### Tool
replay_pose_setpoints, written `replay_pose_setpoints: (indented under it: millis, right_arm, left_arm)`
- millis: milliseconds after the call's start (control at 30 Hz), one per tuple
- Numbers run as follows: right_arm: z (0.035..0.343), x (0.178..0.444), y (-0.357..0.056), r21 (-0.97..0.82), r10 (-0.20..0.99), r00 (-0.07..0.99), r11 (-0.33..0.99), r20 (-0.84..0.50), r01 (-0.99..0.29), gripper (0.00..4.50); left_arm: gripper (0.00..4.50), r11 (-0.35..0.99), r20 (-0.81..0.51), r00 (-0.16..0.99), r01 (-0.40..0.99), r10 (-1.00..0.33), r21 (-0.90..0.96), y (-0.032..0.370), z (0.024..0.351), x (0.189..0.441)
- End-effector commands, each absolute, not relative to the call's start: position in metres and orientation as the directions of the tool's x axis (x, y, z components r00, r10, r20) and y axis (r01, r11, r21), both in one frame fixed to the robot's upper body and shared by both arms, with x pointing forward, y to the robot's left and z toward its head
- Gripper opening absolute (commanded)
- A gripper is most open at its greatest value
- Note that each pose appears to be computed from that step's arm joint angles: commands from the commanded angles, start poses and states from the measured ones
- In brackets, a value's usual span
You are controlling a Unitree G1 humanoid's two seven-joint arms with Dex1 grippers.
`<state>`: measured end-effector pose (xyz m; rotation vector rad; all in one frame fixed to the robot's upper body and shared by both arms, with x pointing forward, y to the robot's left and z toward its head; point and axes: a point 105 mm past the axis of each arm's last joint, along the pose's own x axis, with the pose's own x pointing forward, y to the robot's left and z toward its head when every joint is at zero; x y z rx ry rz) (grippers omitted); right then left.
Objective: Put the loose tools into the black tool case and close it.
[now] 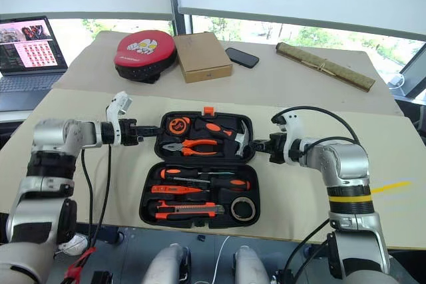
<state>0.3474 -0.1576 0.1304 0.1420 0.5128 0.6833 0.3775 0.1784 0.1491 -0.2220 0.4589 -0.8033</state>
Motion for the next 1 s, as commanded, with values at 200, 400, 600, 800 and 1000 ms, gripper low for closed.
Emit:
replay_pose_setpoints:
  millis: [200,400,600,800,1000]
  right_arm:
    - [0.185,0.331,-0.149,-0.012,0.626,0.771,0.775,-0.115,-0.632,0.01]
    - [0.184,0.309,-0.149,-0.257,0.615,0.787,0.754,-0.044,-0.604,0.01]
    - [0.169,0.281,-0.148,-0.497,0.662,0.749,0.641,-0.026,-0.584,0.01]
    - [0.148,0.237,-0.149,-0.729,0.751,0.653,0.397,-0.091,-0.558,0.78]
    - [0.134,0.198,-0.17,-0.82,0.747,0.638,0.24,-0.185,-0.519,2.62]
  left_arm:
    - [0.0,0.64,-0.006,0.657,0.736,-0.754,0.219,0.147,0.209,0.357]
    - [0.0,0.665,0.023,0.719,0.63,-0.695,0.402,0.15,0.194,0.339]
    - [0.0,0.747,0.105,0.844,0.401,-0.527,0.53,0.19,0.179,0.338]
    - [0.38,0.777,0.106,0.895,0.311,-0.433,0.547,0.222,0.159,0.316]
    - [2.45,0.801,0.056,0.949,0.23,-0.311,0.553,0.26,0.146,0.277]
